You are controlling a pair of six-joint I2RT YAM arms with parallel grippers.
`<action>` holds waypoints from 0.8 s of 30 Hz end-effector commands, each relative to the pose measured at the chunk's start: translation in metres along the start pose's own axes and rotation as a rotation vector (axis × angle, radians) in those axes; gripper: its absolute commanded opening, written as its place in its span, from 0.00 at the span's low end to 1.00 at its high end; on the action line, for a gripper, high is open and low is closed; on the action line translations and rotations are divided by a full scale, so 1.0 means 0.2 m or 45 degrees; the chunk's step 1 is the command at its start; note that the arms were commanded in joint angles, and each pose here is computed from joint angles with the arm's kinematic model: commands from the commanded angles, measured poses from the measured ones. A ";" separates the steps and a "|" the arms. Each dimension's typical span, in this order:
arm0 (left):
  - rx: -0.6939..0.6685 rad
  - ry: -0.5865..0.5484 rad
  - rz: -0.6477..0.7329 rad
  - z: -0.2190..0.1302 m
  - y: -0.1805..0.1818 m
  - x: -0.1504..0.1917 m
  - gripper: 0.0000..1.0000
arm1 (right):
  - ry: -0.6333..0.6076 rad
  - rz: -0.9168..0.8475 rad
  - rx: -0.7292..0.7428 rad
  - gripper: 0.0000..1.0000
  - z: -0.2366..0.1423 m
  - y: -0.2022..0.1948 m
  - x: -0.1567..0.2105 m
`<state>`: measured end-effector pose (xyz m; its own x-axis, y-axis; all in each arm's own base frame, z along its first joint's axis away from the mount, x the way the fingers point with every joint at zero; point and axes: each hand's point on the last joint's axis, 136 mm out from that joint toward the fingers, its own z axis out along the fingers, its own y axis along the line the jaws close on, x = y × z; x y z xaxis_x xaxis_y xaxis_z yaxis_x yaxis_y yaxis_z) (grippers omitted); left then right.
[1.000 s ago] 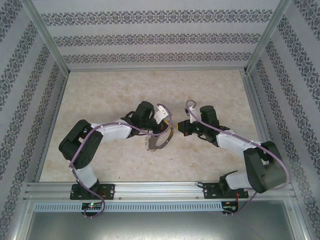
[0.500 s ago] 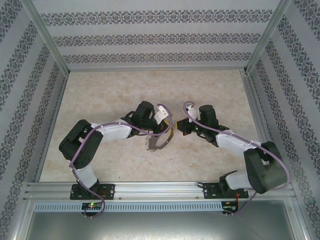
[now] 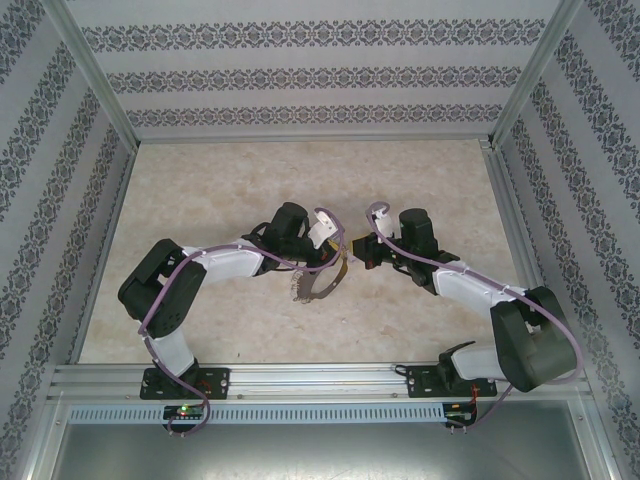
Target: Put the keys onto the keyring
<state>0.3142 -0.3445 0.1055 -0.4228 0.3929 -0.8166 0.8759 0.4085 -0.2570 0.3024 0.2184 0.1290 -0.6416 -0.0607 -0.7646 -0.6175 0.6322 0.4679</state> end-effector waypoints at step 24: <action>0.058 -0.035 0.082 -0.01 -0.07 -0.09 0.00 | -0.028 -0.073 -0.006 0.00 -0.05 0.05 0.06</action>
<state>0.3116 -0.3466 0.1061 -0.4040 0.4018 -0.8218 0.8872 0.3909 -0.2450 0.2813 0.2077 0.1181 -0.6377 -0.0670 -0.7674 -0.6087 0.6544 0.4486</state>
